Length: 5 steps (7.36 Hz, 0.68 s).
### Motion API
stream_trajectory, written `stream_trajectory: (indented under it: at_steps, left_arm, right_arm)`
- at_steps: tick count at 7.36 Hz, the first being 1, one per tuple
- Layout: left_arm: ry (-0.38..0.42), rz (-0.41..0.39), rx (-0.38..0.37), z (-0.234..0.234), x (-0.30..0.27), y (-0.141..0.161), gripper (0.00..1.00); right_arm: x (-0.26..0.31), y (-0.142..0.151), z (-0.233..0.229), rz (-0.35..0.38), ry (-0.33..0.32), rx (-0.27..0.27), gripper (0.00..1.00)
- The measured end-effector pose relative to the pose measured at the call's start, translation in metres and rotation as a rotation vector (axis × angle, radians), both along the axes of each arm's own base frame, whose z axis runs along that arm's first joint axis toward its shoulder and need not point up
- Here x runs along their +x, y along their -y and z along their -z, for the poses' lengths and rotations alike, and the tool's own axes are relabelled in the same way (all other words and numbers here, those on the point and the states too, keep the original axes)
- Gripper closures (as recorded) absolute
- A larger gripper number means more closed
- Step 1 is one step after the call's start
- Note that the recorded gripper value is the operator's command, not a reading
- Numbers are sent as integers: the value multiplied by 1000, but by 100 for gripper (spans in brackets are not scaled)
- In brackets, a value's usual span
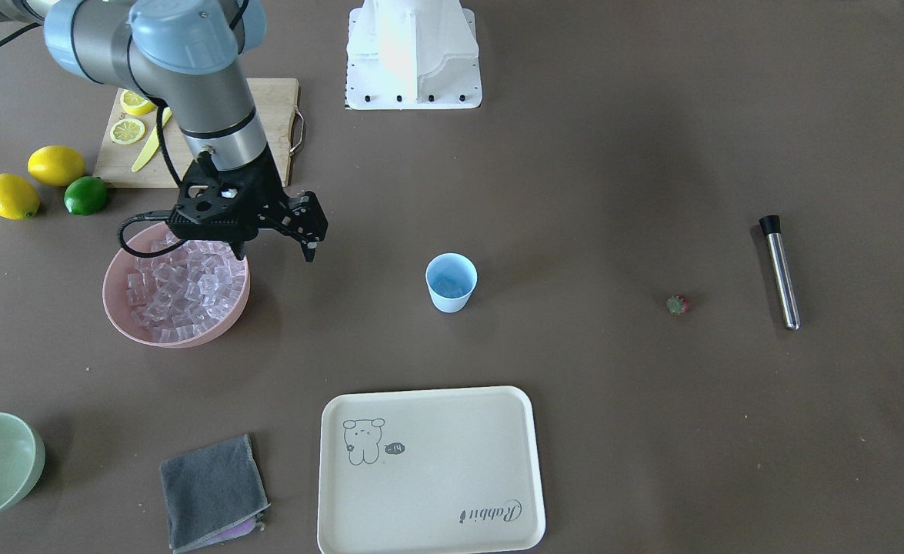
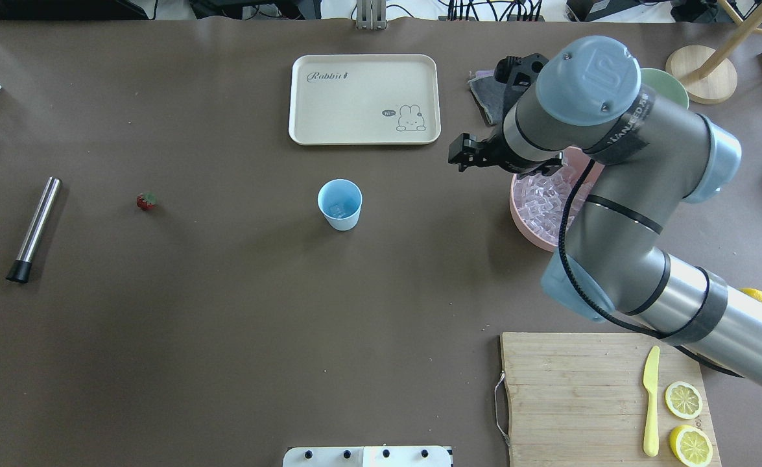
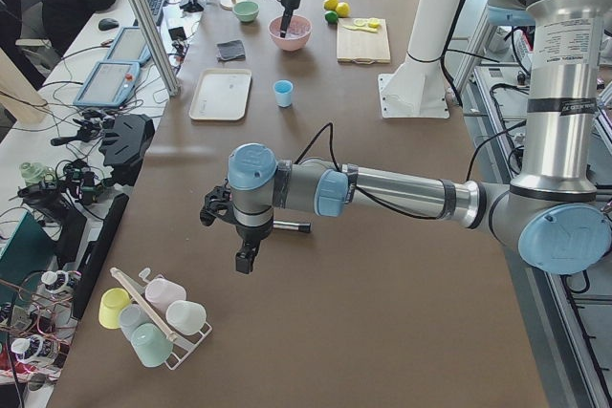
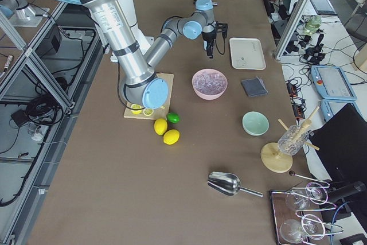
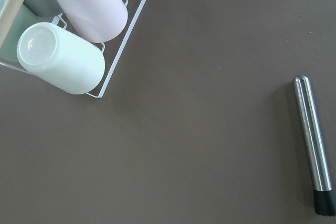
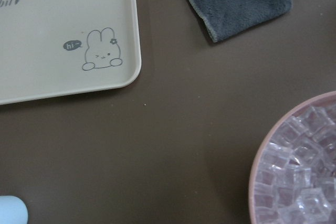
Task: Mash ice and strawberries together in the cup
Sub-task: 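Move the right gripper back over the pink bowl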
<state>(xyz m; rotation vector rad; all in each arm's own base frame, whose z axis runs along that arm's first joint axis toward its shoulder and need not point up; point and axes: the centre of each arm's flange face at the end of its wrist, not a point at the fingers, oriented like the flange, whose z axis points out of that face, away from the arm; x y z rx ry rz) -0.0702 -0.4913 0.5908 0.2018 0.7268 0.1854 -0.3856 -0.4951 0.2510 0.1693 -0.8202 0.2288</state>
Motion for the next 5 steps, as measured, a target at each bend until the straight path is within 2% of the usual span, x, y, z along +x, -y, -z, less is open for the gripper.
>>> stream_trajectory:
  at_steps: [1, 2, 4, 5]
  left_arm:
    - [0, 0, 5, -1, 0, 0, 1]
    - [0, 1, 9, -2, 0, 0, 2]
    - [0, 1, 11, -3, 0, -1, 2]
    - [0, 1, 10, -3, 0, -1, 2]
  right_arm:
    - [19, 4, -27, -14, -25, -35, 3]
    - [29, 6, -49, -26, -50, -63, 9]
    - [35, 6, -64, -73, -58, -114, 3]
    - [37, 8, -67, -143, -50, -164, 3]
